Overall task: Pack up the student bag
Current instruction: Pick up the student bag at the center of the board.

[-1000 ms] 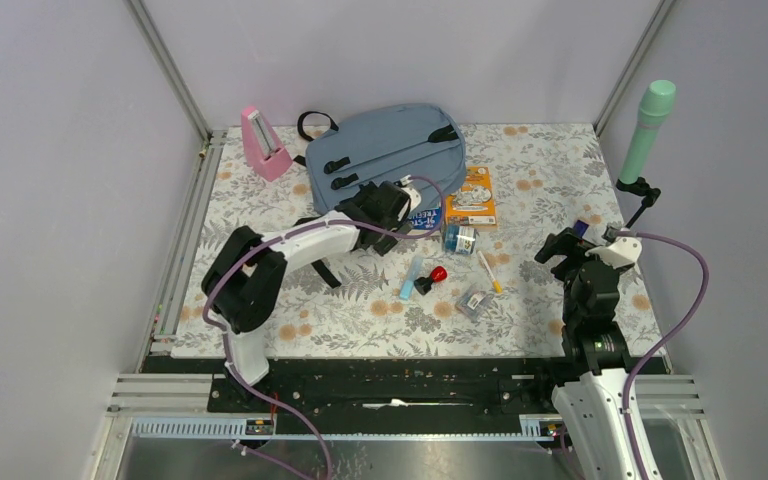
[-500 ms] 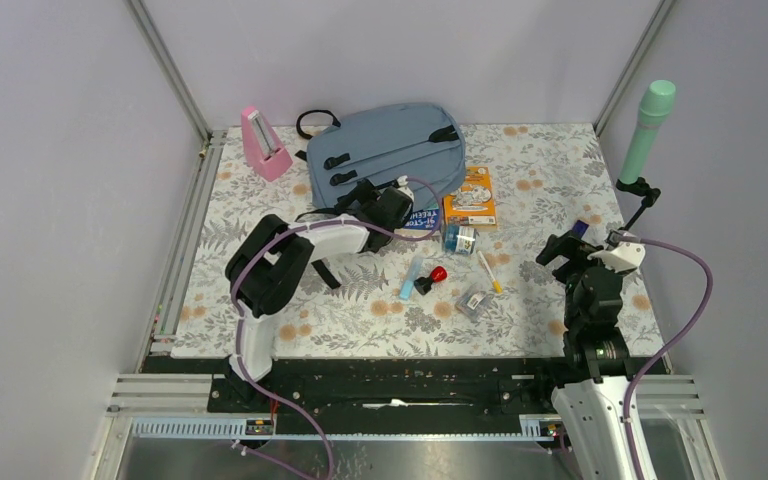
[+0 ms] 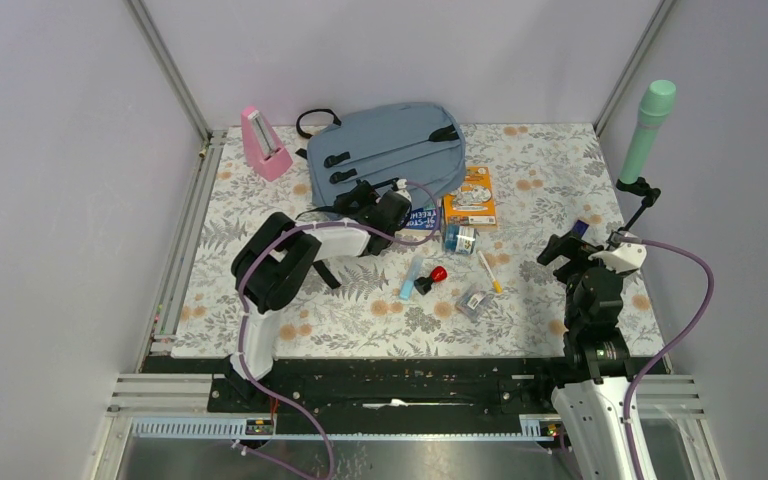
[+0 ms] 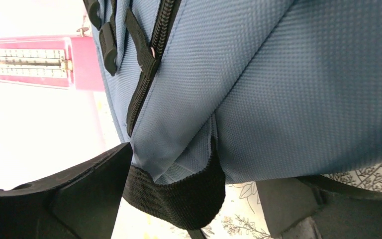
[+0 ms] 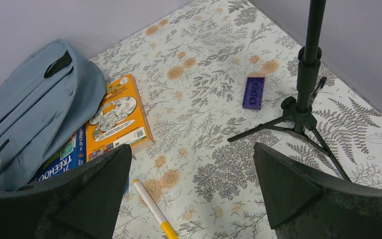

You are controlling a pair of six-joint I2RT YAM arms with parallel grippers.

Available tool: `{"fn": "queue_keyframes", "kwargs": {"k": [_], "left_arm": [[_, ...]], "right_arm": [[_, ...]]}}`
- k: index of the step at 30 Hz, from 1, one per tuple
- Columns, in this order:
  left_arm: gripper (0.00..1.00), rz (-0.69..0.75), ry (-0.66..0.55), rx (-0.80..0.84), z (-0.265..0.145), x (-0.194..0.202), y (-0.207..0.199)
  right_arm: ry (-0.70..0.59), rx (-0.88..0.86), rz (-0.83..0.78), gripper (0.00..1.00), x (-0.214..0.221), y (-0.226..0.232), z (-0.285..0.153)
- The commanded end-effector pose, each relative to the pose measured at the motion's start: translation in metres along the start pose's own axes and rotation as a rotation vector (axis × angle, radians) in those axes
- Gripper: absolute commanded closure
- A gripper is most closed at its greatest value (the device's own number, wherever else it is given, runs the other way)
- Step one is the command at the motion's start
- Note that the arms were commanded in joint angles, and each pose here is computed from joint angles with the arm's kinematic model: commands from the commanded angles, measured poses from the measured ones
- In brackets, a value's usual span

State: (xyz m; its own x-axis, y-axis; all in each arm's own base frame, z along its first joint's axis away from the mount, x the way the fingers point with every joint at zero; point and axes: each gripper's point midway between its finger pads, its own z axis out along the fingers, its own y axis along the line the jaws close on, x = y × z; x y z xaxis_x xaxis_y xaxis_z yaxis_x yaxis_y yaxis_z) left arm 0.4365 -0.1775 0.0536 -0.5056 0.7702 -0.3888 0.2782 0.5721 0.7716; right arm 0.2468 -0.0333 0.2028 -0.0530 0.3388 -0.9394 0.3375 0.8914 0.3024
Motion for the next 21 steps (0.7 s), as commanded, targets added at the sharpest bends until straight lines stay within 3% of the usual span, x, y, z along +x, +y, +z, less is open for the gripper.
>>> {"fn": "queue_keyframes", "kwargs": {"k": [1, 5, 15, 21], "left_arm": [[0.08, -0.059, -0.027, -0.122, 0.004, -0.010, 0.026], [0.29, -0.070, -0.032, -0.118, 0.002, -0.013, 0.032], [1.00, -0.075, -0.042, -0.090, -0.016, -0.017, 0.050], [1.00, -0.095, -0.004, -0.022, -0.041, -0.009, 0.060]], "right_arm": [[-0.050, 0.009, 0.023, 0.00, -0.019, 0.001, -0.003], [-0.045, 0.005, 0.020, 0.00, -0.018, 0.002, -0.003], [-0.033, -0.046, 0.010, 0.00, -0.018, 0.011, -0.004], [-0.011, -0.120, 0.001, 0.00, -0.016, 0.026, -0.003]]}}
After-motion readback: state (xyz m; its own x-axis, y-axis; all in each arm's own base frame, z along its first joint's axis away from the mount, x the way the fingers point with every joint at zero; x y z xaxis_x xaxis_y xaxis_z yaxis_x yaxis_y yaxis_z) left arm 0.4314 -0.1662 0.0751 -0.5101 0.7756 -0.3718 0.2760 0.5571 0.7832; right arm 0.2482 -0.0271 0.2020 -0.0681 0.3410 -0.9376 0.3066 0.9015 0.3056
